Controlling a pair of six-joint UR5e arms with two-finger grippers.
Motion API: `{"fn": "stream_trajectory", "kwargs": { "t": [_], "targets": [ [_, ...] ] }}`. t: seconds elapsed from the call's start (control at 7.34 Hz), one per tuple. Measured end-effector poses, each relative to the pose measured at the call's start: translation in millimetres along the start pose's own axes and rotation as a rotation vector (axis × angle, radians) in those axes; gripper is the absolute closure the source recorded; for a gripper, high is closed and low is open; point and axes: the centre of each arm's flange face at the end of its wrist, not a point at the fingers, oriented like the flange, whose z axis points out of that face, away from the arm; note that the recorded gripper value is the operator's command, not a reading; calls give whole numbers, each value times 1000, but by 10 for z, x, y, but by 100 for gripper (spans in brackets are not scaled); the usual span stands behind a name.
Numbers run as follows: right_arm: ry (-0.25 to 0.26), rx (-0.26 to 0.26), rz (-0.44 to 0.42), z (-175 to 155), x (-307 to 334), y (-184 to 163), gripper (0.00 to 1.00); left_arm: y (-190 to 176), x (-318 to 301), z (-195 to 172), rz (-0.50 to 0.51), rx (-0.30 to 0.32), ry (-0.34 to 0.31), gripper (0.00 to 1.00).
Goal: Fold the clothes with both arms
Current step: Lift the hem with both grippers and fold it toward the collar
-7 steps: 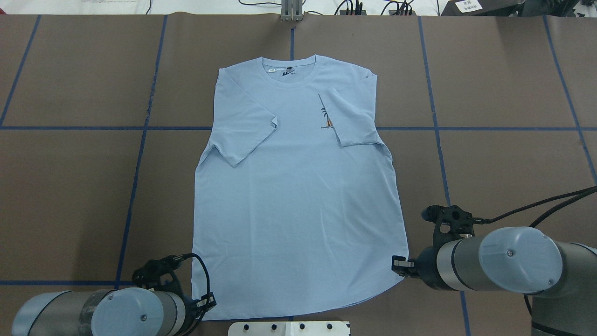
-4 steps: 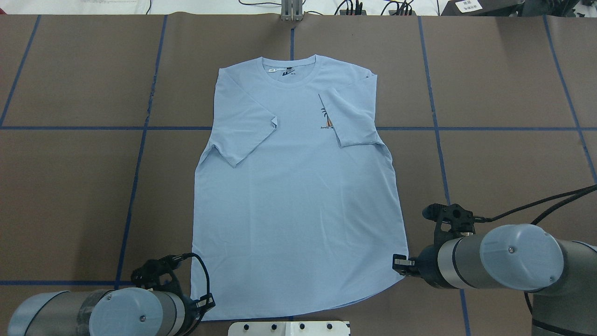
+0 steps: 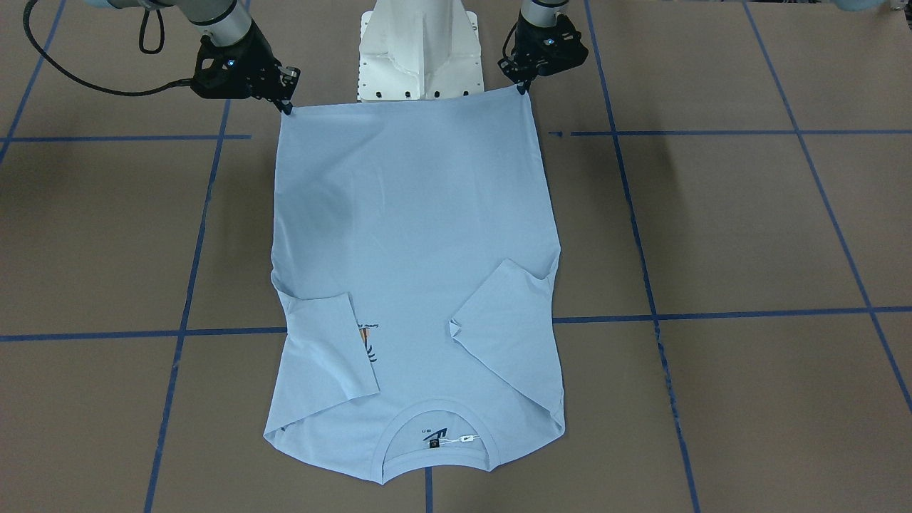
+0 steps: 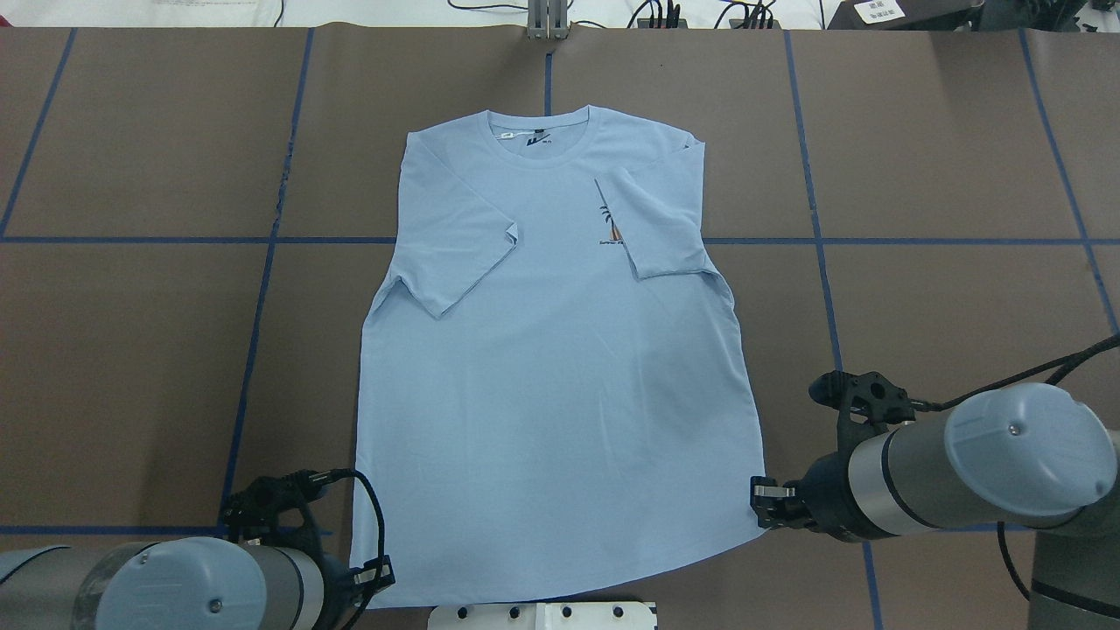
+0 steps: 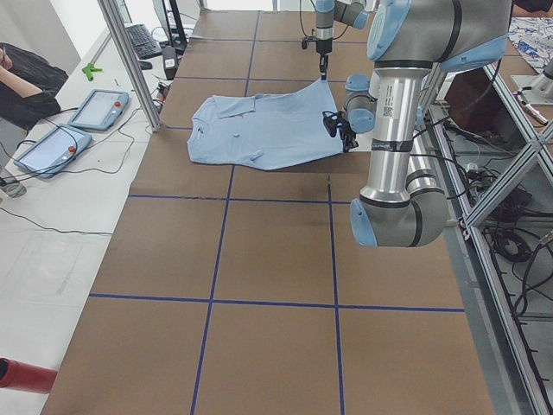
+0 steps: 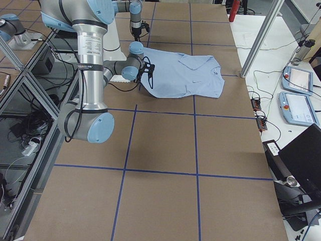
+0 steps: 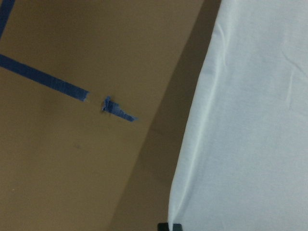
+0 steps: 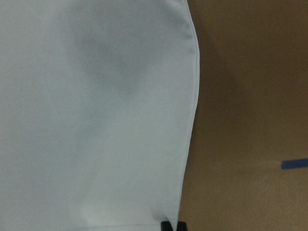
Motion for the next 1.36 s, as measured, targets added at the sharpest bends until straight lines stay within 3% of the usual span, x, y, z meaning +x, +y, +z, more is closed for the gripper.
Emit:
{"fn": "stream_trajectory", "kwargs": {
  "t": [0.41,0.68,0.95,1.36],
  "targets": [
    [-27,-175,-6,-481,125,348,100,98,-58,-526,118,-77,46,100],
    [-28,-251,-19,-573,142,510,100,172,-94,-766,157,-115,64,100],
    [-29,-231,-4,-517,135,372,100,174,-34,-834,160,-124,82,100],
    [-80,-95,20,-597,34,-314,100,-440,155,-1021,160,-28,131,100]
  ]
}}
